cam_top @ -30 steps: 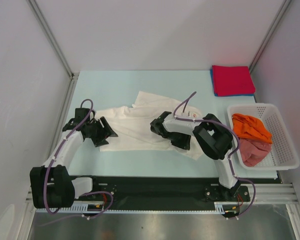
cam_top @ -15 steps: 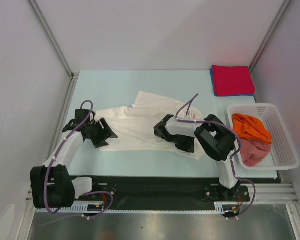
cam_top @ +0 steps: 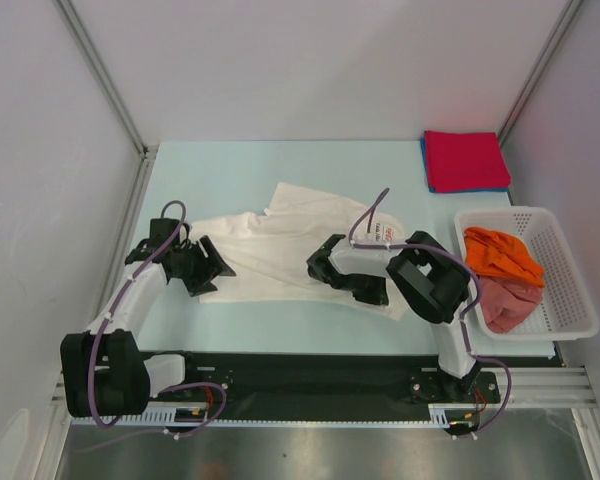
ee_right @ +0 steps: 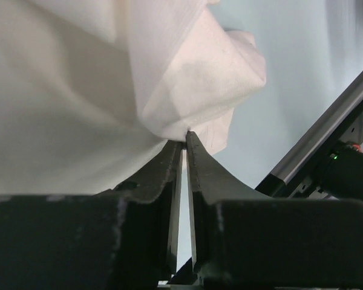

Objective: Fold and stack the t-shirts
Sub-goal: Flatten the tshirt out

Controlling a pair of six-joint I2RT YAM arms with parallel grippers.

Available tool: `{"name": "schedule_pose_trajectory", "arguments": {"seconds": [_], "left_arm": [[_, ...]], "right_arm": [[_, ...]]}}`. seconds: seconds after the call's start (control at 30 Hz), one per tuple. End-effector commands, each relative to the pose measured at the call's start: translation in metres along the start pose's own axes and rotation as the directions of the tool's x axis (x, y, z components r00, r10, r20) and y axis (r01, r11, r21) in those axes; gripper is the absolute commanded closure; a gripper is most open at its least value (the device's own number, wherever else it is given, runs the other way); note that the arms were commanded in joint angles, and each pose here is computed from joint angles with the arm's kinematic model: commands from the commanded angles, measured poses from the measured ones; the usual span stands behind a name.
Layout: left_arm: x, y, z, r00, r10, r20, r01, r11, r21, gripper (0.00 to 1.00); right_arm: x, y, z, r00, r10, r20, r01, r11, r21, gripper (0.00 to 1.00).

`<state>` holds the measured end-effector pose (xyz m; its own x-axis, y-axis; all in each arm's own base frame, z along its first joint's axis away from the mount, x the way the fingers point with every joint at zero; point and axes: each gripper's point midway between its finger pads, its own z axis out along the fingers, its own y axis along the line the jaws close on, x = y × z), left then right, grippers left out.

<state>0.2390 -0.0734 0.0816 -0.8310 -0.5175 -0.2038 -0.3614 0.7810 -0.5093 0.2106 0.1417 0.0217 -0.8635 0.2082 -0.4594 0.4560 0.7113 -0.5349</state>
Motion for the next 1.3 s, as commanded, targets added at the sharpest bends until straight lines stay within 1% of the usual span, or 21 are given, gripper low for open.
{"name": "schedule_pose_trajectory", "arguments": {"seconds": [0.0, 0.03, 0.1, 0.2, 0.3, 0.33, 0.37, 0.4, 0.43, 0.47, 0.53, 0.57, 0.6, 0.63, 0.67, 0.77, 0.87, 0.93, 1.07, 1.17, 1.27], "left_arm": [[-0.004, -0.002, -0.001, 0.999, 0.026, 0.018, -0.027, 0.999, 0.023, 0.31], [-0.004, -0.002, -0.001, 0.999, 0.025, 0.019, -0.026, 0.999, 0.024, 0.31], [-0.005, -0.002, -0.003, 0.999, 0.024, 0.025, -0.024, 0.999, 0.022, 0.31], [-0.007, 0.0, -0.006, 0.999, 0.004, 0.042, -0.005, 1.0, 0.01, 0.31], [-0.011, 0.007, -0.01, 0.997, -0.023, 0.074, 0.025, 0.999, -0.027, 0.3], [-0.01, 0.011, -0.011, 0.997, -0.032, 0.076, 0.035, 0.998, -0.048, 0.3], [-0.014, 0.021, -0.013, 0.994, -0.047, 0.104, 0.057, 0.994, -0.095, 0.3], [-0.012, 0.026, -0.016, 0.991, -0.075, 0.108, 0.089, 0.988, -0.125, 0.31], [-0.012, 0.031, -0.016, 0.989, -0.097, 0.114, 0.114, 0.982, -0.15, 0.32], [-0.013, 0.039, -0.017, 0.984, -0.125, 0.13, 0.147, 0.972, -0.182, 0.38], [-0.004, 0.055, -0.014, 0.97, -0.211, 0.122, 0.235, 0.943, -0.237, 0.42], [-0.003, 0.063, -0.013, 0.96, -0.252, 0.123, 0.276, 0.928, -0.249, 0.44], [0.003, 0.069, -0.009, 0.952, -0.286, 0.11, 0.305, 0.916, -0.26, 0.44], [0.004, 0.073, -0.008, 0.947, -0.303, 0.108, 0.321, 0.908, -0.269, 0.44], [0.005, 0.08, -0.006, 0.938, -0.332, 0.099, 0.346, 0.893, -0.288, 0.44], [0.005, 0.087, -0.002, 0.937, -0.339, 0.089, 0.349, 0.884, -0.311, 0.44], [0.002, 0.092, 0.001, 0.934, -0.344, 0.098, 0.357, 0.874, -0.33, 0.44], [0.001, 0.095, 0.003, 0.929, -0.354, 0.105, 0.368, 0.864, -0.344, 0.44], [-0.003, 0.1, 0.009, 0.926, -0.359, 0.12, 0.377, 0.855, -0.356, 0.46], [-0.005, 0.101, 0.015, 0.922, -0.371, 0.107, 0.384, 0.851, -0.359, 0.48], [-0.006, 0.102, 0.022, 0.92, -0.38, 0.094, 0.387, 0.848, -0.361, 0.5]], "right_arm": [[-0.015, -0.012, -0.003, 0.991, -0.062, 0.117, 0.057, 0.997, 0.045, 0.9], [-0.016, -0.012, -0.004, 0.989, -0.076, 0.125, 0.07, 0.996, 0.047, 1.0], [-0.022, -0.016, -0.009, 0.981, -0.094, 0.171, 0.089, 0.995, 0.04, 1.0], [-0.029, -0.024, -0.016, 0.973, -0.118, 0.197, 0.118, 0.993, 0.011, 1.0], [-0.036, -0.026, -0.031, 0.97, -0.127, 0.208, 0.154, 0.981, -0.119, 1.0], [-0.043, -0.023, -0.04, 0.973, -0.081, 0.218, 0.128, 0.968, -0.215, 1.0], [-0.039, -0.023, -0.044, 0.969, -0.138, 0.203, 0.19, 0.945, -0.267, 1.0], [-0.041, -0.021, -0.046, 0.969, -0.15, 0.197, 0.207, 0.927, -0.312, 1.0], [-0.045, -0.013, -0.052, 0.972, -0.124, 0.199, 0.194, 0.902, -0.385, 1.0], [-0.041, -0.016, -0.056, 0.968, -0.16, 0.194, 0.231, 0.87, -0.436, 1.0], [-0.048, -0.01, -0.064, 0.969, -0.137, 0.205, 0.225, 0.831, -0.508, 1.0], [-0.045, -0.01, -0.066, 0.967, -0.157, 0.202, 0.243, 0.812, -0.53, 1.0], [-0.047, -0.013, -0.069, 0.966, -0.152, 0.207, 0.243, 0.8, -0.549, 1.0], [-0.051, -0.012, -0.069, 0.972, -0.136, 0.191, 0.222, 0.794, -0.566, 1.0], [-0.045, -0.01, -0.07, 0.975, -0.15, 0.164, 0.219, 0.77, -0.599, 1.0], [-0.053, -0.01, -0.082, 0.98, -0.114, 0.164, 0.196, 0.707, -0.68, 1.0], [-0.061, -0.014, -0.087, 0.987, -0.079, 0.136, 0.154, 0.661, -0.735, 1.0], [-0.066, -0.016, -0.093, 0.986, -0.06, 0.153, 0.156, 0.637, -0.755, 1.0], [-0.071, -0.02, -0.098, 0.989, -0.032, 0.143, 0.133, 0.599, -0.79, 1.0], [-0.074, -0.023, -0.101, 0.991, -0.008, 0.133, 0.113, 0.576, -0.81, 1.0], [-0.078, -0.027, -0.102, 0.992, 0.007, 0.13, 0.103, 0.57, -0.815, 1.0]]}}
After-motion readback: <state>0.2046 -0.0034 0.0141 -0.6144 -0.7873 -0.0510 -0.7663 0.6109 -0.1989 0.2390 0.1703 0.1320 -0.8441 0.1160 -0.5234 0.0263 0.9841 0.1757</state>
